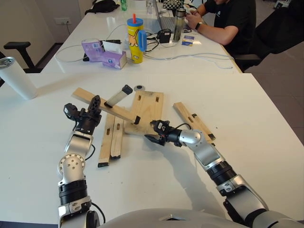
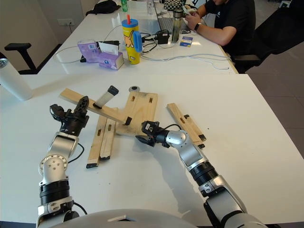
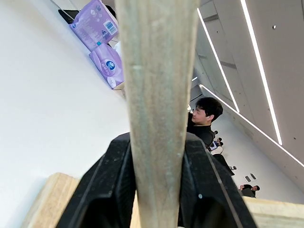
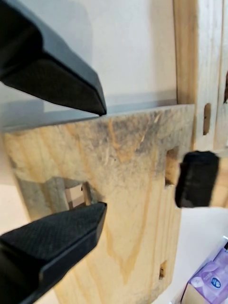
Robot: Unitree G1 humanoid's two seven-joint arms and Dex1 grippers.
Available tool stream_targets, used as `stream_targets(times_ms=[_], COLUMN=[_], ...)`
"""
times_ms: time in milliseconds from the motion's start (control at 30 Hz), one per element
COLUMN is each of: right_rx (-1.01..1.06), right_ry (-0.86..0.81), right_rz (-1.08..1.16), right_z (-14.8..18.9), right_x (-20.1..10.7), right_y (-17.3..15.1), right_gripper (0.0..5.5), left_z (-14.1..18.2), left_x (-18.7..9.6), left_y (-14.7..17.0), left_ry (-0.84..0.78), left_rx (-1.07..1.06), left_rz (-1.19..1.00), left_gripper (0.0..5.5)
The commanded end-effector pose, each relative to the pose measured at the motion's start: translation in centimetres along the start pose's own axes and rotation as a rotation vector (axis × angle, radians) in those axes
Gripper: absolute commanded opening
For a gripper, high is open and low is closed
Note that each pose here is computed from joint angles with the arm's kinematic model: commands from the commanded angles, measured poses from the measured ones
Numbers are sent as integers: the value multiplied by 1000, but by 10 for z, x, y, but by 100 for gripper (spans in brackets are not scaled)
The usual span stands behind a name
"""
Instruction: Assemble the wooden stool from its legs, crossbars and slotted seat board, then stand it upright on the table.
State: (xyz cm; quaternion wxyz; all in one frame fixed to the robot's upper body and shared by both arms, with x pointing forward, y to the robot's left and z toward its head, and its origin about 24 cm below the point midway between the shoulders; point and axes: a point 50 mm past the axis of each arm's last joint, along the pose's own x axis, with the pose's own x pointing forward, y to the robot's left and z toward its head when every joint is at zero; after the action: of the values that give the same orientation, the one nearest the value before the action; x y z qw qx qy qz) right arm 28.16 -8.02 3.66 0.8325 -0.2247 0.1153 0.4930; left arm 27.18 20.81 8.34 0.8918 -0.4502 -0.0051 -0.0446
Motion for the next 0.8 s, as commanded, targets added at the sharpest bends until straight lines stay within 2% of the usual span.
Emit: stream_targets(times_ms=[33, 200, 500, 700, 800], right_rx=[81, 102, 126, 131, 132], right_ry=[12, 22, 35, 27, 24], right_rz=[16, -1, -50, -53, -55], right_z=[-8, -12, -18, -17, -17], right_x=[-3, -6, -14, -15, -15], right_y=[8, 7, 3, 3, 3], right_gripper=[340, 340, 340, 340, 340], left_z=[5, 7, -1, -14, -25], left_x=[13, 11, -14, -6, -4], left_y=[-3, -4, -4, -17, -30], left_ry=[-5, -26, -6, 8, 30], left_rx=[92, 170, 281, 456, 459], left_rz=[-39, -28, 35, 15, -16], left_gripper=[105, 105, 105, 105, 105])
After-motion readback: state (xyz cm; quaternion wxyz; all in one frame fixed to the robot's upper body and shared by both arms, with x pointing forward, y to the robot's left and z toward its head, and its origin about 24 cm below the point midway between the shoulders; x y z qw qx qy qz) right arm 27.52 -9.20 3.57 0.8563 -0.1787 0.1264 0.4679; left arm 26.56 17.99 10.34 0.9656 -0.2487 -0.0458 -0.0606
